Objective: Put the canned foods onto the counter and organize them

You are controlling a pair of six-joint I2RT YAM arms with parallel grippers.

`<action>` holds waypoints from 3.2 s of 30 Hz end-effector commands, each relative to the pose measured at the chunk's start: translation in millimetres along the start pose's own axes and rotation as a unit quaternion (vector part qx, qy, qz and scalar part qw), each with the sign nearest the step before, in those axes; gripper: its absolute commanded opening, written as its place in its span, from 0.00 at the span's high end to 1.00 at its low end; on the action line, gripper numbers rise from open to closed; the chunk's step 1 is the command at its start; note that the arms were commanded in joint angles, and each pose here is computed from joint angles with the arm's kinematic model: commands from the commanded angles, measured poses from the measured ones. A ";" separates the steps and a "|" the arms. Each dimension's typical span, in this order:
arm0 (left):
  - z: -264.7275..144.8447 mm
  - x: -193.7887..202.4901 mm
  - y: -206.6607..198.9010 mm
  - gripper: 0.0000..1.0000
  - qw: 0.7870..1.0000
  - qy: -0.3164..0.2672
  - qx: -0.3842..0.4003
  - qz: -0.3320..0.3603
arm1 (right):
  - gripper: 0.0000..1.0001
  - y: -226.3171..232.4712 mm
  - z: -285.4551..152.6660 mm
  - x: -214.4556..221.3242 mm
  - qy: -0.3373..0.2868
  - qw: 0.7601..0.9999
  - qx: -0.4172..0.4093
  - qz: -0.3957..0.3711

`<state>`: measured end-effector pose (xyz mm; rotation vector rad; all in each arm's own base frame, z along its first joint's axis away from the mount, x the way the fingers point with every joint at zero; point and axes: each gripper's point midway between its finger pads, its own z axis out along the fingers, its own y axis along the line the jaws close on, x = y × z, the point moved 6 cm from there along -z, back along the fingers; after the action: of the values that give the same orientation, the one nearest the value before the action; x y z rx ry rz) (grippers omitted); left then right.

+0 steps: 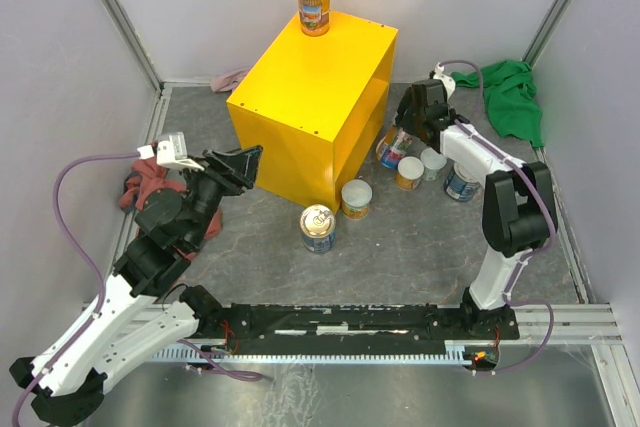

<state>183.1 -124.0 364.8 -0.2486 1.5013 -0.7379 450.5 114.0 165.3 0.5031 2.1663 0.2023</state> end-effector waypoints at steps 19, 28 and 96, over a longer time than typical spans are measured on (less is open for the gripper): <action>-0.1 4.0 -0.8 0.36 1.000 0.005 0.002 -0.030 | 0.99 31.3 -186.7 -106.9 -0.240 0.966 -0.085 -0.039; 2.9 8.5 -0.7 0.36 0.999 0.007 0.000 -0.046 | 0.99 39.8 -277.6 -153.3 -0.321 0.936 -0.137 -0.037; -15.6 3.4 13.5 0.35 0.998 -0.044 0.012 -0.042 | 0.91 224.7 -201.9 -226.9 -0.391 0.855 -0.265 -0.214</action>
<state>169.3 -115.0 345.1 -0.3210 1.4496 -0.8278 483.6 229.4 480.3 -0.2424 1.4584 0.2354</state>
